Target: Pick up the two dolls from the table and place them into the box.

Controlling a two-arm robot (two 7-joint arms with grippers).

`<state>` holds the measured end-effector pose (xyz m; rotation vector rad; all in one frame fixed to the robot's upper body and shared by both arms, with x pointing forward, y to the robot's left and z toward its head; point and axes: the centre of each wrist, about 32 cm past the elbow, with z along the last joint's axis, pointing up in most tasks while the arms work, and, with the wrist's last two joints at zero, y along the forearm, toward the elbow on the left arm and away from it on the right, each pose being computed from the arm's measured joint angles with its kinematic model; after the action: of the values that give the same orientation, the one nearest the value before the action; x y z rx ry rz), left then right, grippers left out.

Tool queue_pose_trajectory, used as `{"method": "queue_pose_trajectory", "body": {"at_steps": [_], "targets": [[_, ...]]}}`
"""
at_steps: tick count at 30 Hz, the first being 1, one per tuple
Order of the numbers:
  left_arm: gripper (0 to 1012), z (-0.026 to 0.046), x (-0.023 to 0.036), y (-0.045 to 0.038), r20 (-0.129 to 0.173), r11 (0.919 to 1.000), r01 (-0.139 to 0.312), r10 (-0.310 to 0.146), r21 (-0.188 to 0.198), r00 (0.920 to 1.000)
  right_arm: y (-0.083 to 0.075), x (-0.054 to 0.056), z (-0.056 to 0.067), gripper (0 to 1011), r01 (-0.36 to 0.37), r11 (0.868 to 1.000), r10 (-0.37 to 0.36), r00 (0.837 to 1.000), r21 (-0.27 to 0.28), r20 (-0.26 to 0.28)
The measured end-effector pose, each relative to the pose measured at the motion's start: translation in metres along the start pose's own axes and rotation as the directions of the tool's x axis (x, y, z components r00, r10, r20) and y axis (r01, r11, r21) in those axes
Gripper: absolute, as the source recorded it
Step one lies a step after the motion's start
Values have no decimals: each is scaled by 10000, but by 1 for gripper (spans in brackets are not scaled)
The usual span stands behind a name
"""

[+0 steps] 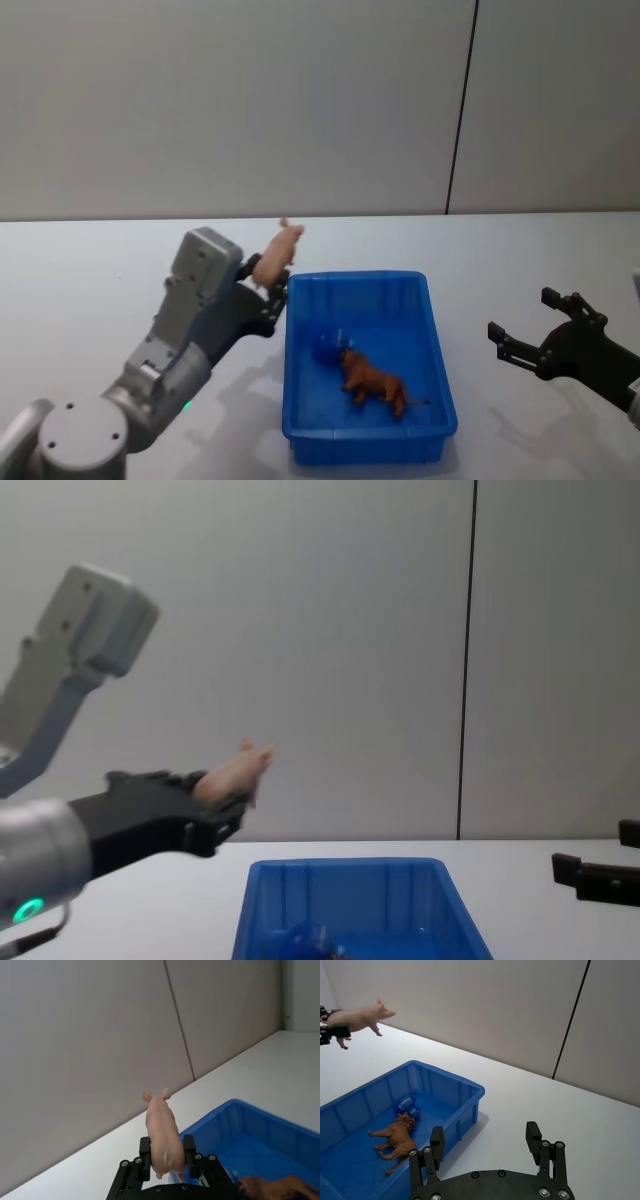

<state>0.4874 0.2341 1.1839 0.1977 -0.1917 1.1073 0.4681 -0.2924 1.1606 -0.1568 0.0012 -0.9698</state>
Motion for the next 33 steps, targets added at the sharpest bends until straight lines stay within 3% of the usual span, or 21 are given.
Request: {"method": "queue_pose_trajectory", "body": {"at_steps": [8, 17, 18, 28, 33], "targets": [[406, 78, -172, -176, -63, 9964, 730, -733, -423, 9973, 0, 0, 0, 1001, 0, 10000, 0, 10000, 0, 0], [664, 88, -298, -278, -145, 9913, 1152, -1164, -638, 9931, 0, 0, 0, 1001, 0, 10000, 0, 10000, 0, 0], [731, 90, -308, -285, -137, 9907, 1185, -1196, -677, 9927, 0, 0, 0, 1001, 1, 10000, -1, 10000, 1, 0], [999, 114, -315, -275, 65, 9881, 1067, -1066, -1105, 9943, 0, 0, 0, 1001, 0, 10000, 0, 10000, 0, 0], [1001, 129, -299, -255, 156, 9873, 930, -918, -1290, 9957, 0, 0, 0, 1001, 0, 10000, 0, 10000, 0, 0]]}}
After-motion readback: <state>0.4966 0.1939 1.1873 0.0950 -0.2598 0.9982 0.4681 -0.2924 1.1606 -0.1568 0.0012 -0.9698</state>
